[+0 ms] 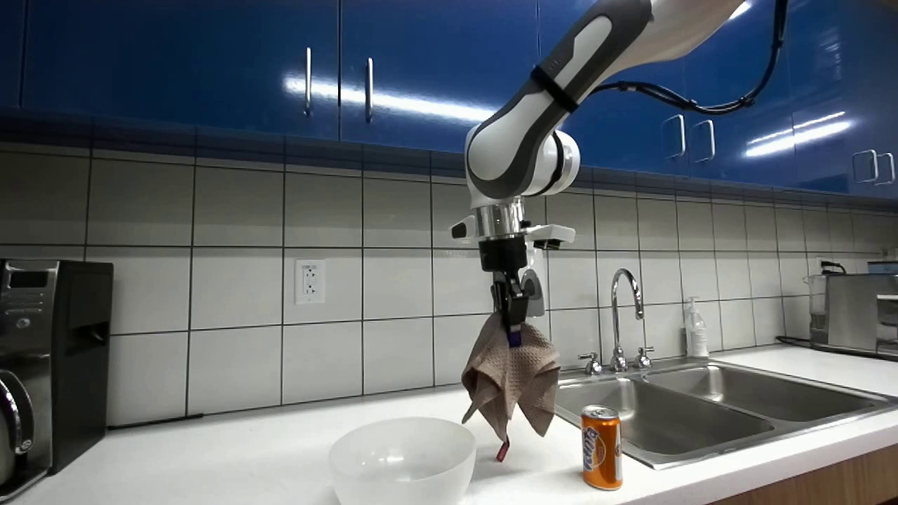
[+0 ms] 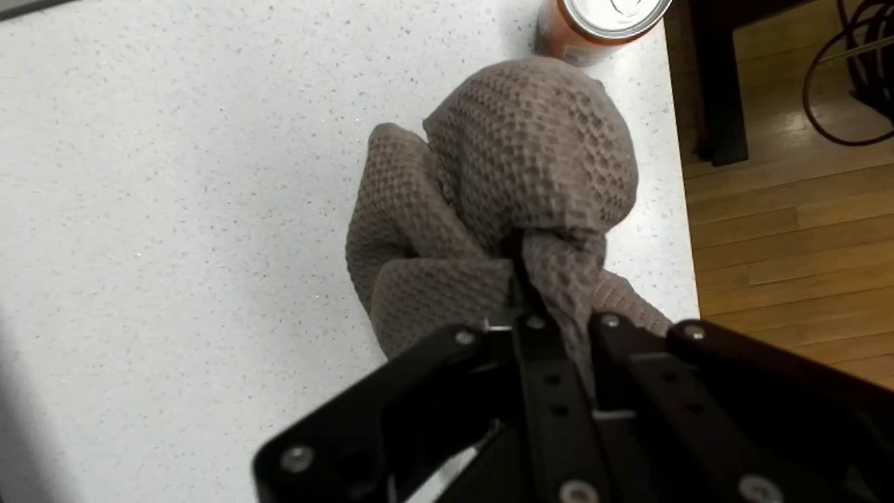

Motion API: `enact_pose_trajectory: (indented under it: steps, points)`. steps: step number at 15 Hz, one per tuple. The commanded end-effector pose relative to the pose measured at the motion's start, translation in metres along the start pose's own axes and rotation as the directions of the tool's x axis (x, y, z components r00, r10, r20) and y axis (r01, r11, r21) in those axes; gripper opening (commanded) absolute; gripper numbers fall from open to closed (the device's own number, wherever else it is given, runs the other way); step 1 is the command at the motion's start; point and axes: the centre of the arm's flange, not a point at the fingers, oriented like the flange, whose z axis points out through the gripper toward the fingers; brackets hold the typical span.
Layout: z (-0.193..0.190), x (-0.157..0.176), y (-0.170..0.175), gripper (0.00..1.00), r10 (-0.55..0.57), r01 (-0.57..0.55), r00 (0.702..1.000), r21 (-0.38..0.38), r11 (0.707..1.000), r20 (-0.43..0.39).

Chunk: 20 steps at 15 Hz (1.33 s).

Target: Put the brown towel in the bowl

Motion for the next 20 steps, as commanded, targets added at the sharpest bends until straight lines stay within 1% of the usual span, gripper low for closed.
enact_pose_trajectory:
  steps: [1,4,12,15,16,20]
  points:
    - [-0.03,-0.005,-0.014,0.02,0.0,0.0,1.0,-0.043,0.999,0.004]
    - [-0.043,-0.006,-0.019,0.02,-0.004,0.004,1.0,-0.064,0.998,-0.005]
    - [-0.059,0.004,-0.032,0.02,-0.036,0.034,0.999,-0.093,0.995,-0.014]
    - [-0.07,0.007,-0.033,0.02,-0.045,0.043,0.999,-0.099,0.994,-0.015]
    - [-0.072,0.01,-0.029,0.02,-0.046,0.044,0.999,-0.1,0.994,-0.015]
    - [-0.077,0.012,-0.032,0.02,-0.065,0.062,0.998,-0.105,0.993,-0.023]
